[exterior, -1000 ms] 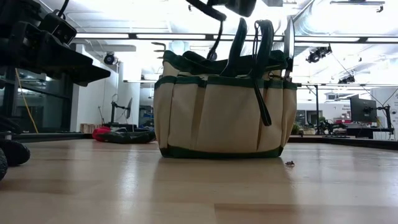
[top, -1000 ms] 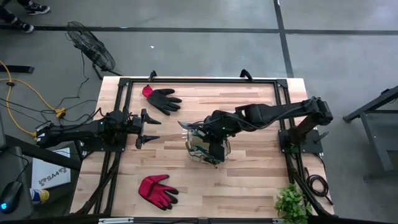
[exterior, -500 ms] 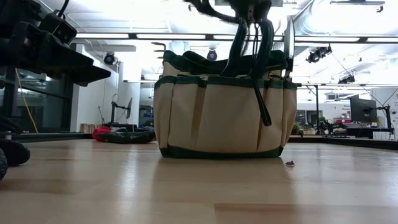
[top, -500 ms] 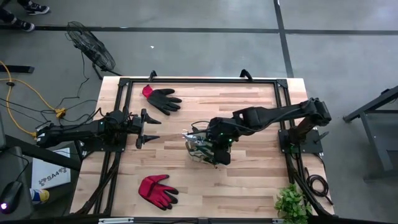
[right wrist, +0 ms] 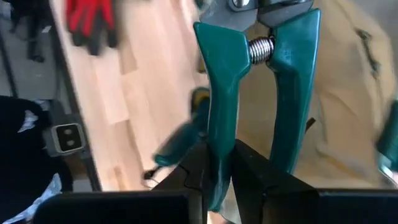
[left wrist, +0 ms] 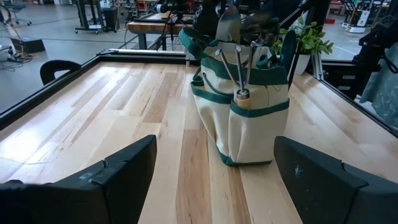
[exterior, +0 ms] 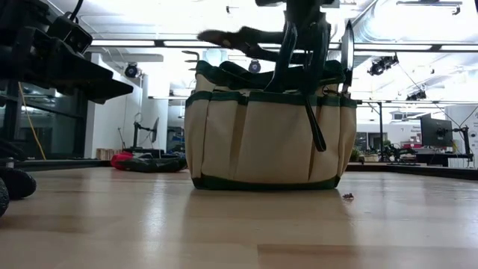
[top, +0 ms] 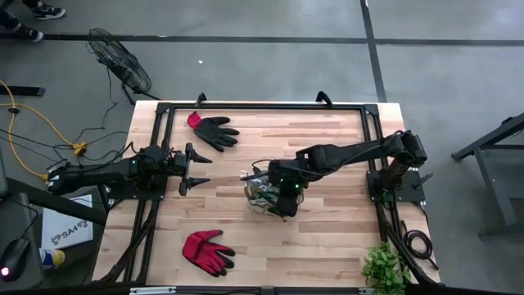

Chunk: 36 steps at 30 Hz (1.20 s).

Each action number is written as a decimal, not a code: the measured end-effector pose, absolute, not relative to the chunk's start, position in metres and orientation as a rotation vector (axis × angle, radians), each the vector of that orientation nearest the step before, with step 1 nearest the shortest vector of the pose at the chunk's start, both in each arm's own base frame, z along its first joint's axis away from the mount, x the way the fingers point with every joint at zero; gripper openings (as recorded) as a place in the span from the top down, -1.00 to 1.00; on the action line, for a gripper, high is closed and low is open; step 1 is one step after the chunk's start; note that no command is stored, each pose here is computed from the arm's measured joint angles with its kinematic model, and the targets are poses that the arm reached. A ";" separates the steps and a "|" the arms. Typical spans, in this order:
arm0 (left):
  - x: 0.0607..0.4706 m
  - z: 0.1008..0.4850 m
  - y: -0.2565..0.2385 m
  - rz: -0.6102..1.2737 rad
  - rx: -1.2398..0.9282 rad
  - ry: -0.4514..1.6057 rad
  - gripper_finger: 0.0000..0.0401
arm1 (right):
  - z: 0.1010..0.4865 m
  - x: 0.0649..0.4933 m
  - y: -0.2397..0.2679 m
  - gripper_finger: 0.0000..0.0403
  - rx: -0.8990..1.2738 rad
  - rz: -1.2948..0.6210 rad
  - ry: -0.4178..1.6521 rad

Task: Pick & Place Garden tools in Gardening bag
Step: Put the green shear scissors into the gardening bag

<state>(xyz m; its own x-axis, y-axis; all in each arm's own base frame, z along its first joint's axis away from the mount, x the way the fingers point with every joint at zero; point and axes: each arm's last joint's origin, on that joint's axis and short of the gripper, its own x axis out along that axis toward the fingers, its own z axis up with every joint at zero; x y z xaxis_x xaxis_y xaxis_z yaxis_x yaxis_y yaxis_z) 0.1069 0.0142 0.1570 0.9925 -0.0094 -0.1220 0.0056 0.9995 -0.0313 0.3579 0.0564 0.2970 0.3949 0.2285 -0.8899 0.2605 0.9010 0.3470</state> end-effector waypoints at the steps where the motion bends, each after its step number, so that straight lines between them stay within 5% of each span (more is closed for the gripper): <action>1: 0.107 0.157 0.014 -0.007 -0.031 0.122 -0.59 | 0.296 0.357 0.056 0.83 0.475 -0.043 1.187; 10: 0.107 0.157 0.014 -0.007 -0.031 0.122 -0.59 | 0.292 0.346 0.051 0.83 0.492 -0.140 1.301; 36: 0.107 0.157 0.014 -0.005 -0.031 0.122 -0.59 | 0.276 0.352 0.049 0.83 0.367 -0.044 1.374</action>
<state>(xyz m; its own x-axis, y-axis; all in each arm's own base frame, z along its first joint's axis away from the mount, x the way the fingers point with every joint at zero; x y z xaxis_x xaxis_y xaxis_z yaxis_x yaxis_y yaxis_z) 0.1068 0.0143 0.1570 0.9926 -0.0072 -0.1213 0.0034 0.9995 -0.0310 0.3519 0.0490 0.2762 0.2041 0.1820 -0.9619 0.2432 0.9423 0.2299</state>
